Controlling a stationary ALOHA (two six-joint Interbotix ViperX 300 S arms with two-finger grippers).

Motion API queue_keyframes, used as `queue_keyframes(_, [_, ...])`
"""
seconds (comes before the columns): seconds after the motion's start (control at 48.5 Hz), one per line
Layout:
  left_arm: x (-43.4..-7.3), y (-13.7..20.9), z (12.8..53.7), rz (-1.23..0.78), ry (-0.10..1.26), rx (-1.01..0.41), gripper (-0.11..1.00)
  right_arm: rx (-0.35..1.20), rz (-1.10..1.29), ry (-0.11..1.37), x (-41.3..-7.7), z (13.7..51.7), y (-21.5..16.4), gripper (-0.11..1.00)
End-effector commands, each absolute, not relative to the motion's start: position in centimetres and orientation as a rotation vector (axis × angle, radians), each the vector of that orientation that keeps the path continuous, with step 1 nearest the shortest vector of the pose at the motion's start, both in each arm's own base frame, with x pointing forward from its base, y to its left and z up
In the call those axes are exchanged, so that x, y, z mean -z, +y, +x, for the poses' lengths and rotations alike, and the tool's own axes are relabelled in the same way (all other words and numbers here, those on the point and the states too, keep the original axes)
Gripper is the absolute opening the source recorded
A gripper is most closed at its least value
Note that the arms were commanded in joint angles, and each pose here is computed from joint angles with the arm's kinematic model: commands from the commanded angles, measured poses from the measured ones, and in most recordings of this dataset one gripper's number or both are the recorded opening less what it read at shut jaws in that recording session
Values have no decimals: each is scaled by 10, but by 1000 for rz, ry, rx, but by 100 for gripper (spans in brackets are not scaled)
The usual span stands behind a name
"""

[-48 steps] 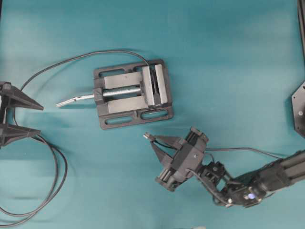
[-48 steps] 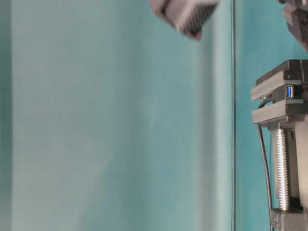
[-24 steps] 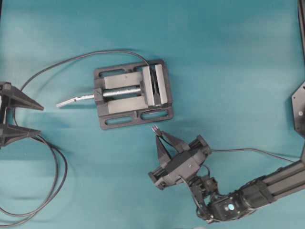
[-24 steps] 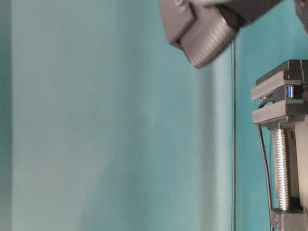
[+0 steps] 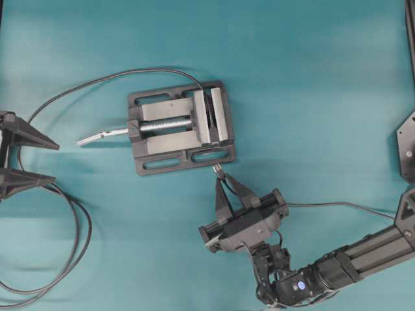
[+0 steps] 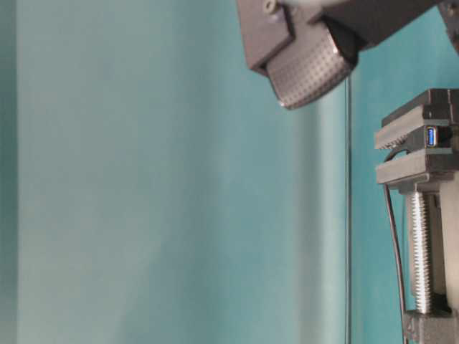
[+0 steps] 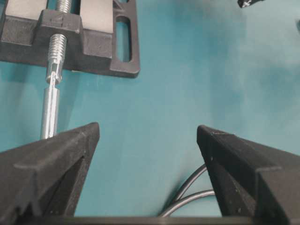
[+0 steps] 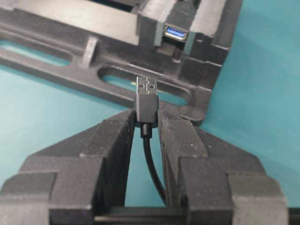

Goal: Insert the USB cable into the fixed female connector.
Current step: 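Align the USB plug above the blue port with the right gripper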

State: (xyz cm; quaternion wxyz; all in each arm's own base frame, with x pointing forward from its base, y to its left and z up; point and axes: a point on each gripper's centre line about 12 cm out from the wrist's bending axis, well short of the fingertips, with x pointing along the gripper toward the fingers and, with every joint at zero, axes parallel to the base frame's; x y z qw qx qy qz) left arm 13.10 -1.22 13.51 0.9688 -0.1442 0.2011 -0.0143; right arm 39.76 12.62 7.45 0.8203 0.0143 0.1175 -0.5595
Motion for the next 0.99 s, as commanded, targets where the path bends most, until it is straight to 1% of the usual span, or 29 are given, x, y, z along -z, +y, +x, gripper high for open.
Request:
queue_keyframes(0.0, [-139,-12,134,-304,402,25,100,1219,58,218,-88,402,126,21])
queue_keyframes(0.371, [-138,-12,133,-304,405,25,100,1255,73,209,-89,411,118,21])
queue_keyframes(0.97, [-139,-12,134,-303,403,25,100,1354,129,224,-97,420,106,21])
